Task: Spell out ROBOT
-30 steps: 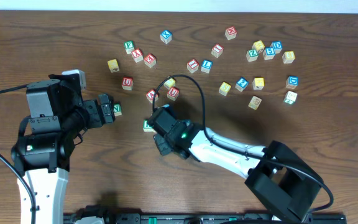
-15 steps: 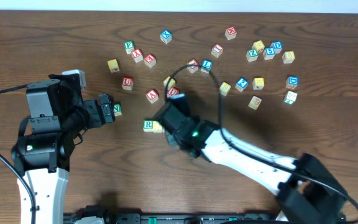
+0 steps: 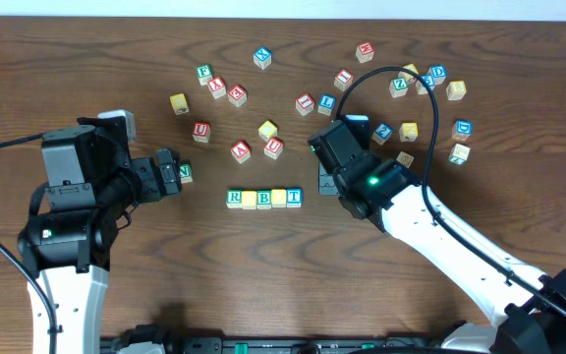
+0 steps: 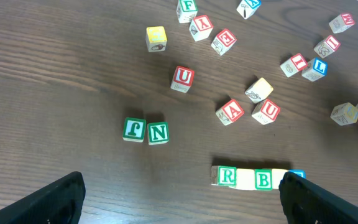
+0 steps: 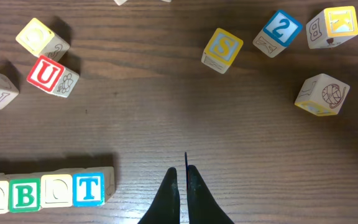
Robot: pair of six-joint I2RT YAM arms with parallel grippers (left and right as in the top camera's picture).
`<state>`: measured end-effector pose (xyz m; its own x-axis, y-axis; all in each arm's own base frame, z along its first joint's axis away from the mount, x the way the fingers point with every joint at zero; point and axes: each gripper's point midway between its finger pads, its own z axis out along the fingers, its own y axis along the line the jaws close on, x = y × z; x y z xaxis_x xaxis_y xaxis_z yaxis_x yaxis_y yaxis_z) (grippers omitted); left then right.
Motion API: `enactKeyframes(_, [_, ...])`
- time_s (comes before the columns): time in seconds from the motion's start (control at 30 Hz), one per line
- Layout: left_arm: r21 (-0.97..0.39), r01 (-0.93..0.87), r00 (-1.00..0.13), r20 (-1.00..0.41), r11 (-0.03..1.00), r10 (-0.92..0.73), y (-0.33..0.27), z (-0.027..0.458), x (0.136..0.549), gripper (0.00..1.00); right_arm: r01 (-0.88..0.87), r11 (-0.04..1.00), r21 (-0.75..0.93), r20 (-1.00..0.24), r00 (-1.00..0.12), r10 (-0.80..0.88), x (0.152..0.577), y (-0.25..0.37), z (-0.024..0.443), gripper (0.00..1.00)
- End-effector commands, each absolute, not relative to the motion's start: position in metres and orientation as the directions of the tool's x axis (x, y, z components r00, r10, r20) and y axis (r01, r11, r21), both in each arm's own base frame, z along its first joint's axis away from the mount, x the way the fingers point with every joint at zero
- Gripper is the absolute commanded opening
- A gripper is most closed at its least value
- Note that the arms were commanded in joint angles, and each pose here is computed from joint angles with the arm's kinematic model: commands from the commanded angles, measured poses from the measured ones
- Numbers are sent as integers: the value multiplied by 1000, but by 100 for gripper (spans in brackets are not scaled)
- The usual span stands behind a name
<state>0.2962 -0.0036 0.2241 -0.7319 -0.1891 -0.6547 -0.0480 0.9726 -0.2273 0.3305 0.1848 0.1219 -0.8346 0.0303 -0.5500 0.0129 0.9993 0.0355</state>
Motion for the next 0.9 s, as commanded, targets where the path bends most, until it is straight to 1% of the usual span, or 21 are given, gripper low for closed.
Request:
enactKeyframes(0.0, [-225, -28, -716, -675, 974, -176, -4, 234, 299, 98, 35, 998, 45, -568, -821, 54, 332, 182, 128, 1])
enactKeyframes(0.13, [-225, -28, -716, -675, 974, -176, -4, 234, 299, 98, 35, 998, 55, -582, -811, 60, 340, 187, 124, 1])
enactKeyframes(0.27, [-225, -28, -716, -675, 974, -177, -4, 234, 299, 98, 13, 998, 53, -596, -802, 42, 355, 199, 108, 1])
enactKeyframes(0.4, [-225, -28, -716, -675, 974, -176, -4, 234, 299, 98, -25, 998, 50, -579, -815, 9, 370, 217, 70, 1])
enactKeyframes(0.57, [-225, -28, -716, -675, 974, -176, -4, 234, 299, 98, -68, 995, 78, -556, -831, -13, 374, 231, 47, 1])
enactKeyframes(0.73, [-225, -28, -716, -675, 974, -176, -4, 234, 299, 98, -155, 983, 93, -581, -811, -73, 379, 245, 50, 1])
enactKeyframes(0.87, [-225, -28, -716, -675, 974, -176, -4, 234, 299, 98, -301, 938, 172, -579, -801, -151, 374, 272, 53, 1])
